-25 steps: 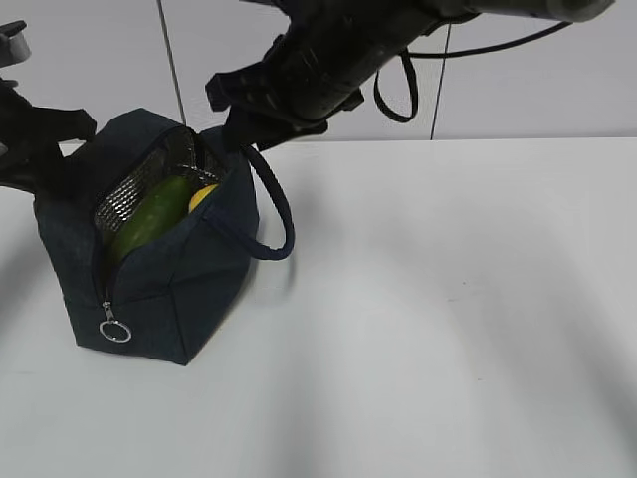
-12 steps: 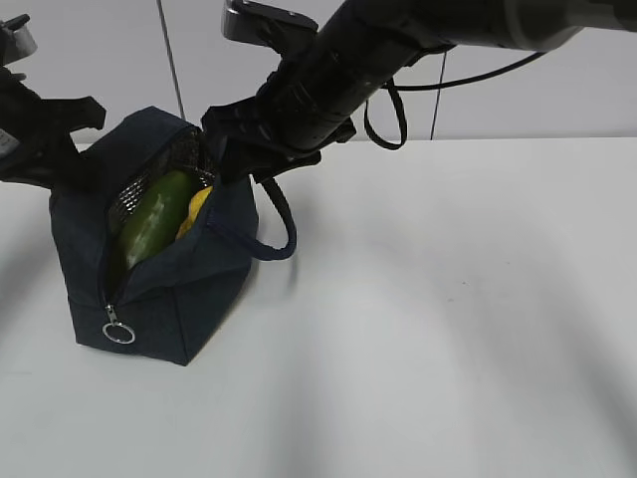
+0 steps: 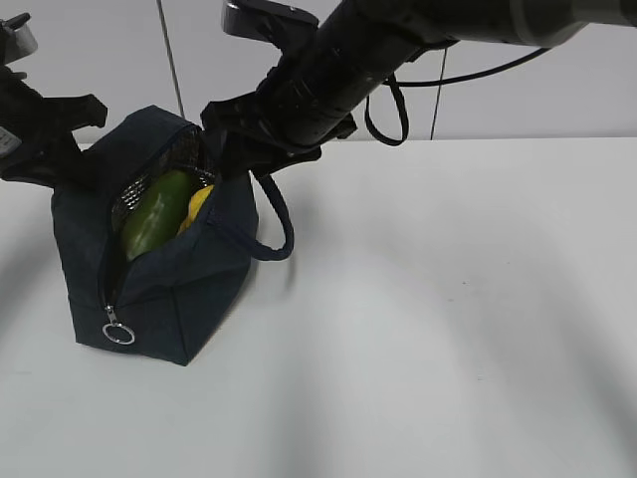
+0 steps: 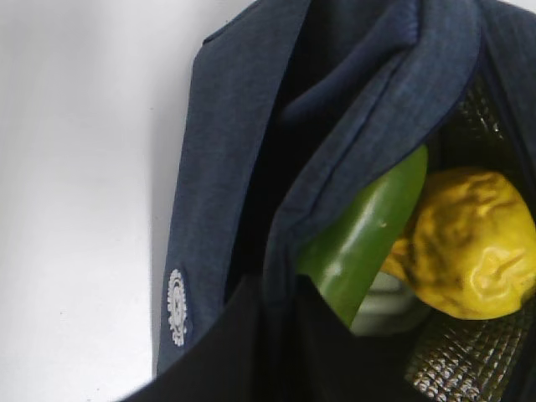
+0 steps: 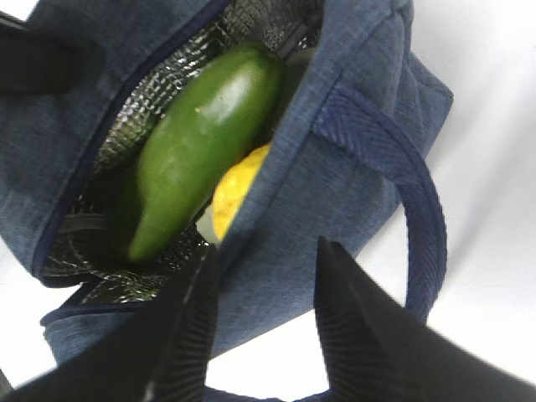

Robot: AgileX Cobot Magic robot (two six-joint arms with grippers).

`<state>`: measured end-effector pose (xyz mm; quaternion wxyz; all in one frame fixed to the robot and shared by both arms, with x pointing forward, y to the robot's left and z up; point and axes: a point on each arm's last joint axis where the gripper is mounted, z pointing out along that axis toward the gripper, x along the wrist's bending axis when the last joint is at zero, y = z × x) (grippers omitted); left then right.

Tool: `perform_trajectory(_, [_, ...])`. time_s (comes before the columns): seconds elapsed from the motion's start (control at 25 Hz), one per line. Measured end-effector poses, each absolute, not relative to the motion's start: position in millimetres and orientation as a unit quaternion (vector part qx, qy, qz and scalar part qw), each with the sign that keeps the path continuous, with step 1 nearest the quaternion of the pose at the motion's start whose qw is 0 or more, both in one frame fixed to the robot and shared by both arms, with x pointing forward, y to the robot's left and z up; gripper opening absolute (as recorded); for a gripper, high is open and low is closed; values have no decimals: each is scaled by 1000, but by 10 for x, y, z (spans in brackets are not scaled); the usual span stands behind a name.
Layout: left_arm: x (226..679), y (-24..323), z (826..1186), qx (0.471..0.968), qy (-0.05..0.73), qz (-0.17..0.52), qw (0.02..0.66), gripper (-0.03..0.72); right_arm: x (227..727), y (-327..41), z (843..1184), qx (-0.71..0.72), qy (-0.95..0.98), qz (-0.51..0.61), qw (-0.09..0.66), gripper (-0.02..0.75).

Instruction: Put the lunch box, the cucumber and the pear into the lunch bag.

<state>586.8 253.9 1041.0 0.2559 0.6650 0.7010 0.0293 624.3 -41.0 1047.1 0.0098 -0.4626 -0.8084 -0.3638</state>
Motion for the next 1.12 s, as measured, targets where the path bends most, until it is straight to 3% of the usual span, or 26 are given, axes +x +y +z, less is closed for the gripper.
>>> perform_trajectory(0.56, [5872, 2491, 10428, 660, 698, 12, 277, 12, 6174, -352, 10572, -451, -810, -373, 7, 340])
perform_trajectory(0.88, [5869, 2471, 10434, 658, 698, 4, 283, 12, 6226, -315, 10438, -464, -809, -361, 12, 340])
perform_trajectory(1.12, [5865, 2461, 10436, 663, 692, 0, 285, 12, 6240, -307, 10386, -472, -806, -357, 17, 241])
